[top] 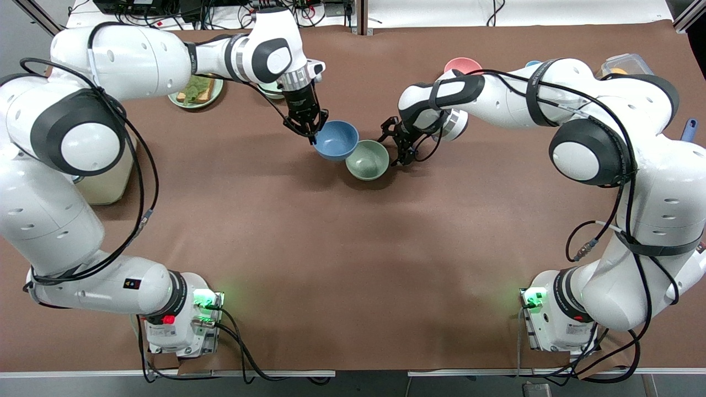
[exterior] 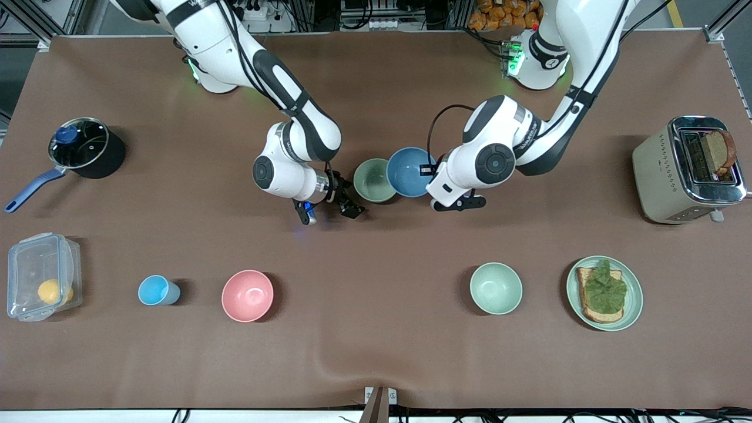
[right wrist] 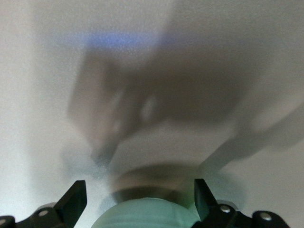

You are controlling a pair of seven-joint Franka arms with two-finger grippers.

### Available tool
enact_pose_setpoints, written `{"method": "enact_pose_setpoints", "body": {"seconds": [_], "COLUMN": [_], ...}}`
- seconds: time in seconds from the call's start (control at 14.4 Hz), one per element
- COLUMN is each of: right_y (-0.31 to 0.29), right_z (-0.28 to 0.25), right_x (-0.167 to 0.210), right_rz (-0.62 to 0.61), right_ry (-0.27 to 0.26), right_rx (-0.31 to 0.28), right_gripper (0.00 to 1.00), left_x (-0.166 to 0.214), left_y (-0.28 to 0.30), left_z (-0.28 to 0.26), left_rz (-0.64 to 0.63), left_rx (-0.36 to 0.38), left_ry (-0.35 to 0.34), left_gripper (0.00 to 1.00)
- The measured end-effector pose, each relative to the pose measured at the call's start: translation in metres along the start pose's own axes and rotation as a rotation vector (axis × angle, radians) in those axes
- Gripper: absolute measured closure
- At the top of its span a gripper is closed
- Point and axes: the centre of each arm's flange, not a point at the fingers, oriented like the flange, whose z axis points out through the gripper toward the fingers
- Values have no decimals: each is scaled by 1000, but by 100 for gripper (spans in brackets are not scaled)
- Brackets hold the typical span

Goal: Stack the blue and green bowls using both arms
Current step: 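Lower the blue bowl into the green bowl with the left gripper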

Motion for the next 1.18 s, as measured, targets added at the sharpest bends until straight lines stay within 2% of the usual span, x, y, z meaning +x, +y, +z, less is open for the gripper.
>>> {"method": "enact_pose_setpoints", "body": {"seconds": [0.48,1.18], "right_y": [0,0], "right_z": [-1,-1], "right_x": [-1,-1], "right_rz": [-3,-5], "right_ry": [-1,-1], "right_rx": [1,1], "right_gripper": [0,0], "left_x": [-11,-19], "left_y": [33,56], "left_z": [26,40], "left_rz": [-51,-42], "left_rx": [-30,-64], "left_ry": [35,75], "left_gripper": [95,95]}}
